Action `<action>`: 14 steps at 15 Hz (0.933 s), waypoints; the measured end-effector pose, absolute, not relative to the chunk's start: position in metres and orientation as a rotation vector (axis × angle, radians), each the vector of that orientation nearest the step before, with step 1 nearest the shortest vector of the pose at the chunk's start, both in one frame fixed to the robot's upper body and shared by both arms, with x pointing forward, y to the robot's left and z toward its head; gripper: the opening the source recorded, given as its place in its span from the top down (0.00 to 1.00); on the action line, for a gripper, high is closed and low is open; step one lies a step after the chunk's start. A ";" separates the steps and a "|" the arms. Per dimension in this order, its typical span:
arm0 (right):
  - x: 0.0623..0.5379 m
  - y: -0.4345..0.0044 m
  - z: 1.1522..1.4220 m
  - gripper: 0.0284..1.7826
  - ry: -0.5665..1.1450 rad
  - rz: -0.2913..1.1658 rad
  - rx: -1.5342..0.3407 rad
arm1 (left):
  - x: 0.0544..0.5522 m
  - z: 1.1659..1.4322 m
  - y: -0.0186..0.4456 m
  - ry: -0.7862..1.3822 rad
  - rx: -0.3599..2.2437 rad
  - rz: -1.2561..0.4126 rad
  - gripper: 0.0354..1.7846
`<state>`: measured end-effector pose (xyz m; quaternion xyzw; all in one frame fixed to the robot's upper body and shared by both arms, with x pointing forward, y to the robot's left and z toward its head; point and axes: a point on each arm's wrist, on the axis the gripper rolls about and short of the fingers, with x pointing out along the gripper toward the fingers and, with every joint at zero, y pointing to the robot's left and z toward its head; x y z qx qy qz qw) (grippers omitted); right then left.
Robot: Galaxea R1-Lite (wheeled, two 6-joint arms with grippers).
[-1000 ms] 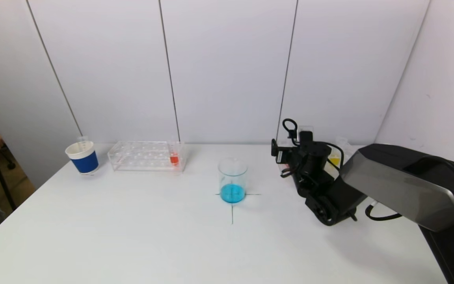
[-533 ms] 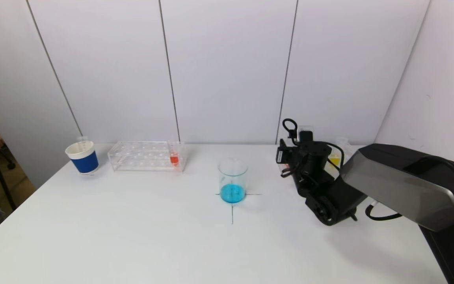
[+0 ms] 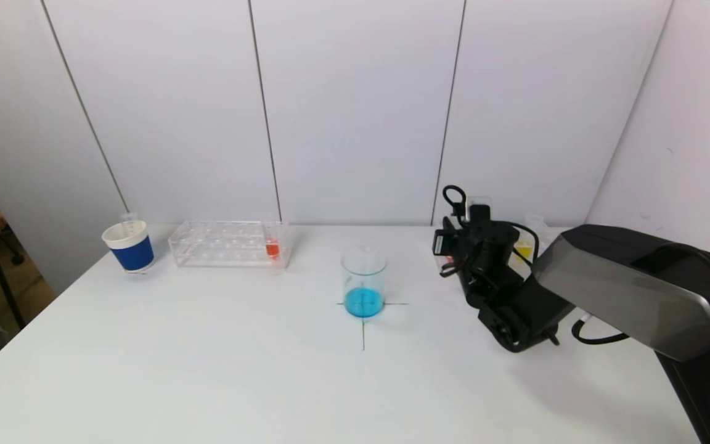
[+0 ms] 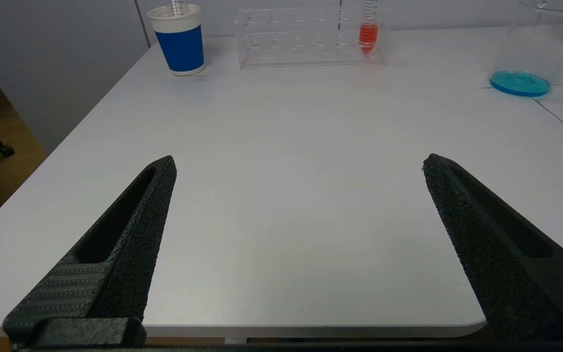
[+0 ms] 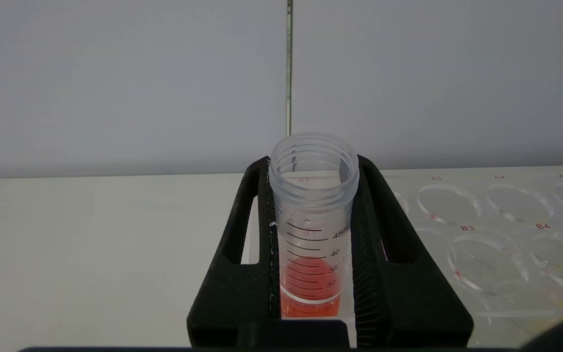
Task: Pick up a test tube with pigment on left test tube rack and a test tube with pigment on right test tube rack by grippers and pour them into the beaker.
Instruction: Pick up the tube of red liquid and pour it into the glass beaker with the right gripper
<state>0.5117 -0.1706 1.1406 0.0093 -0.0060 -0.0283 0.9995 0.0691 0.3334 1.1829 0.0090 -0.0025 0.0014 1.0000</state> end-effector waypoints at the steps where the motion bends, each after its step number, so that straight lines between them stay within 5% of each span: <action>1: 0.512 -0.171 1.141 0.75 -0.012 -0.057 0.019 | 0.069 1.183 0.333 -0.005 0.019 0.003 0.01; 14: 0.506 -0.172 1.152 0.75 -0.018 -0.037 -0.020 | 0.069 1.183 0.333 -0.005 0.018 0.003 0.01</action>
